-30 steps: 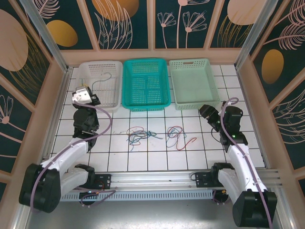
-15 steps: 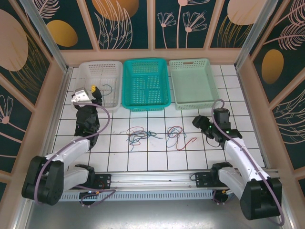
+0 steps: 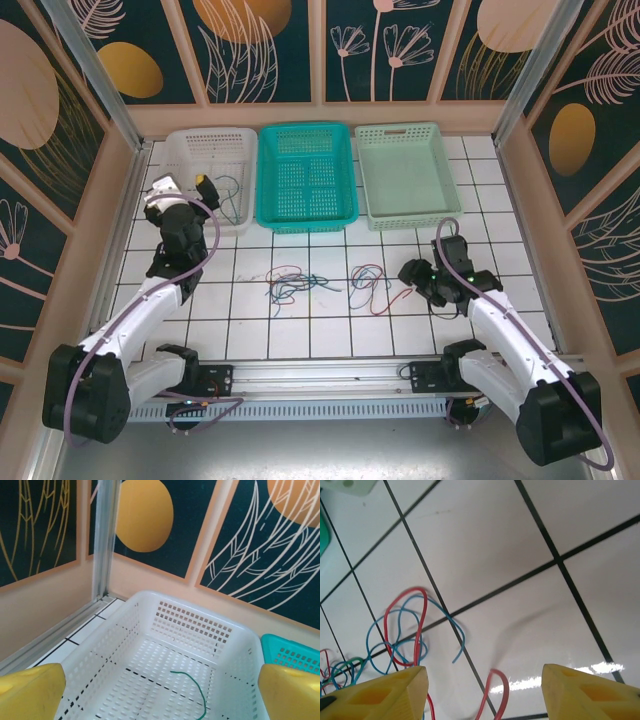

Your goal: Untangle the cables

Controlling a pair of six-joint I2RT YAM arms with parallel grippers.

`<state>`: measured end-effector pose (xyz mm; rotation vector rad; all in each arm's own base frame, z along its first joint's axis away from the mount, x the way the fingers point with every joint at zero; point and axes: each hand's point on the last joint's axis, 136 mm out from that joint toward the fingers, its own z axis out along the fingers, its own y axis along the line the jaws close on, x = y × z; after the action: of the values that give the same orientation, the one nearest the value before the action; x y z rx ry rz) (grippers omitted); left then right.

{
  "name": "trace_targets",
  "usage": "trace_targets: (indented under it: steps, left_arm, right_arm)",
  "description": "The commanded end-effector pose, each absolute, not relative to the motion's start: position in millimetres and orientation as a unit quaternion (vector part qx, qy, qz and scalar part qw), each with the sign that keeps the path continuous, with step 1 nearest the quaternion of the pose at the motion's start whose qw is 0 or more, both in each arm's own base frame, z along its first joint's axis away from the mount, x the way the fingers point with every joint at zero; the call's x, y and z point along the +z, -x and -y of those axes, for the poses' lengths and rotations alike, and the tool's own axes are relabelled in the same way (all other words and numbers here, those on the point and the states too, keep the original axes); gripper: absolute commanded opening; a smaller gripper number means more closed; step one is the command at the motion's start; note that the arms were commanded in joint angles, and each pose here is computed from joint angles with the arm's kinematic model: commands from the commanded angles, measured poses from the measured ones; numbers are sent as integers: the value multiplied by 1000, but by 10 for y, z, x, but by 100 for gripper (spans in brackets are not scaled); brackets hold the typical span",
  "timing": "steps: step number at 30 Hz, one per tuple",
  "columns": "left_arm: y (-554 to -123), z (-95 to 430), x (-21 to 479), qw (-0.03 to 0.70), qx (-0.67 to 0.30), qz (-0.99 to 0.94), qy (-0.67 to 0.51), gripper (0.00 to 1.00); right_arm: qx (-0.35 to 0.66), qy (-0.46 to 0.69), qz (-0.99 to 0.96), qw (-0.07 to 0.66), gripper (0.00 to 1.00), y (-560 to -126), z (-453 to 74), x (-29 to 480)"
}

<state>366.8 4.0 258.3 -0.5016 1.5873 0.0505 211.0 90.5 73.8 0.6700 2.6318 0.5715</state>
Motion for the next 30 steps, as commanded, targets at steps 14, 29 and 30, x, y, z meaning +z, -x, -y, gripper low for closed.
trace_targets:
  steps: [14,29,30]
  left_arm:
    - [-3735,-60,2134,612,57,-758,217,98]
    - [-3742,397,2285,594,-68,-786,155,90]
    - [-3740,470,2246,586,-87,-792,146,89]
  right_arm:
    - [211,-259,-927,172,37,-2166,-990,613]
    - [203,-246,-934,162,30,-2143,-988,492]
    - [203,-246,-934,159,29,-2139,-991,473]
